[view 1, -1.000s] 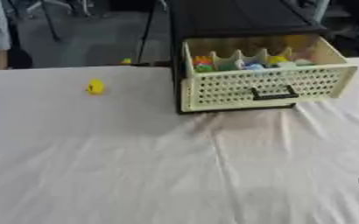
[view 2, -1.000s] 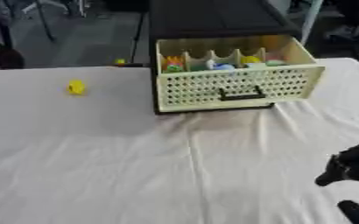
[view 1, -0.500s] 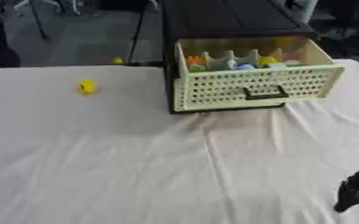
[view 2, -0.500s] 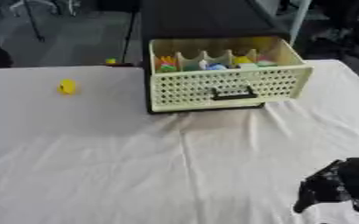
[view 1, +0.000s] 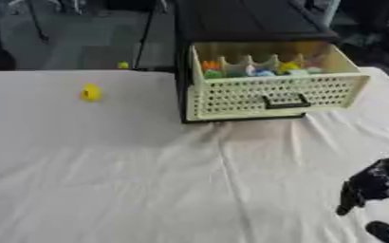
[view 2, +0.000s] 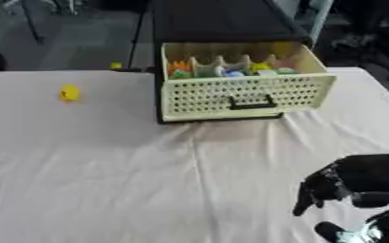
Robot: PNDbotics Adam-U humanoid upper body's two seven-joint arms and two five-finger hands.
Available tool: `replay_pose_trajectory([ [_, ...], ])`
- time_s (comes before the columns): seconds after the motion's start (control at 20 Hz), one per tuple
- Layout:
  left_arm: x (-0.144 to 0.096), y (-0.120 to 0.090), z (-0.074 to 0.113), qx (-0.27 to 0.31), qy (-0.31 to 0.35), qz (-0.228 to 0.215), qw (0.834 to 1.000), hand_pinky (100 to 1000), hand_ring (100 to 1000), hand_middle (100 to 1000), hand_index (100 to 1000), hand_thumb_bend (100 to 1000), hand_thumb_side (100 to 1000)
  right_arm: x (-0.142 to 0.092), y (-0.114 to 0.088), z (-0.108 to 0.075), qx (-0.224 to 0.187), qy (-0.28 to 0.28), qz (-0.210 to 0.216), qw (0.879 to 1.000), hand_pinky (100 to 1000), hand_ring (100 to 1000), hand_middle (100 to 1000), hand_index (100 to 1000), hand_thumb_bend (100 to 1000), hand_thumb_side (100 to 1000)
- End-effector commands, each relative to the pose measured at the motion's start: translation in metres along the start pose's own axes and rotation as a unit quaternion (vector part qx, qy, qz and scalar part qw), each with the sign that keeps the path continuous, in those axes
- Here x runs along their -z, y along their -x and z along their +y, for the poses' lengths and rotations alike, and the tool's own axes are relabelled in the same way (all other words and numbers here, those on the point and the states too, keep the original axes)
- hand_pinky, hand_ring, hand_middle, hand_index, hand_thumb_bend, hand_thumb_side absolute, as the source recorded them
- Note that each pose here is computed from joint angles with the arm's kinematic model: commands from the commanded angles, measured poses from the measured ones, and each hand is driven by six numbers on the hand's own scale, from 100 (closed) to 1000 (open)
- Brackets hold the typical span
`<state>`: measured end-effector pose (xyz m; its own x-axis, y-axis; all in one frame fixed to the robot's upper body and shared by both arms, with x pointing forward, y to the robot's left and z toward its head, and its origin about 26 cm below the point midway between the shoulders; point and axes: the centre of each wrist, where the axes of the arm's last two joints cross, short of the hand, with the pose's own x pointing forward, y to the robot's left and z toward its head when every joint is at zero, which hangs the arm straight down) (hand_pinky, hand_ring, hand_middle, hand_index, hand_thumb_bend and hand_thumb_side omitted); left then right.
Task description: Pick up objects from table and place into drawer.
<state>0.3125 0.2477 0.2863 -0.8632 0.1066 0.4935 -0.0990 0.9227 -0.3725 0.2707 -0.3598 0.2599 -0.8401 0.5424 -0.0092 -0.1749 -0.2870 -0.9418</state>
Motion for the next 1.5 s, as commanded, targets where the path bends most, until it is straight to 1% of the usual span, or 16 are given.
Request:
replay_pose_trajectory([
  [0.05,0.001,-0.004,-0.002,-0.002,0.005,0.000,1.000,574,555,772,821,266,665,-0.005,-0.002,-0.019,-0.014,0.002,0.008,1.000,424,604,687,825,100,1000],
  [0.3,-0.002,-0.002,-0.003,0.000,0.002,0.013,1.000,578,555,774,822,259,677,-0.006,-0.002,-0.034,0.005,0.035,0.033,0.999,415,597,687,835,100,1000],
  [0.5,-0.003,-0.001,-0.003,0.003,0.001,0.018,1.000,579,556,775,822,255,682,-0.006,-0.002,-0.037,0.034,0.050,0.054,0.997,414,596,689,844,100,1000],
  [0.65,-0.004,-0.001,-0.004,0.004,0.004,0.023,1.000,583,556,778,822,249,691,-0.006,-0.002,-0.041,0.048,0.064,0.068,0.994,415,600,697,862,100,1000],
  [0.7,-0.004,0.000,-0.005,0.004,0.006,0.025,1.000,584,556,779,823,230,701,-0.006,-0.002,-0.043,0.051,0.070,0.074,0.993,418,604,702,863,100,1000],
  [0.75,-0.004,0.000,-0.005,0.004,0.007,0.026,1.000,584,556,779,823,248,693,-0.006,-0.002,-0.045,0.055,0.075,0.082,0.992,419,605,703,863,100,1000],
  [1.0,-0.007,0.002,-0.004,0.010,0.003,0.035,0.999,588,556,781,824,238,705,-0.007,-0.003,-0.050,0.072,0.095,0.111,0.987,422,611,712,863,100,1000],
  [1.25,-0.009,0.003,-0.005,0.011,0.003,0.041,0.999,590,556,782,823,234,710,-0.010,-0.003,-0.055,0.070,0.122,0.143,0.980,425,616,718,863,100,1000],
  [1.5,-0.010,0.004,-0.005,0.014,0.002,0.044,0.999,591,555,783,823,228,716,-0.011,-0.002,-0.055,0.068,0.137,0.171,0.973,425,618,718,859,100,1000],
])
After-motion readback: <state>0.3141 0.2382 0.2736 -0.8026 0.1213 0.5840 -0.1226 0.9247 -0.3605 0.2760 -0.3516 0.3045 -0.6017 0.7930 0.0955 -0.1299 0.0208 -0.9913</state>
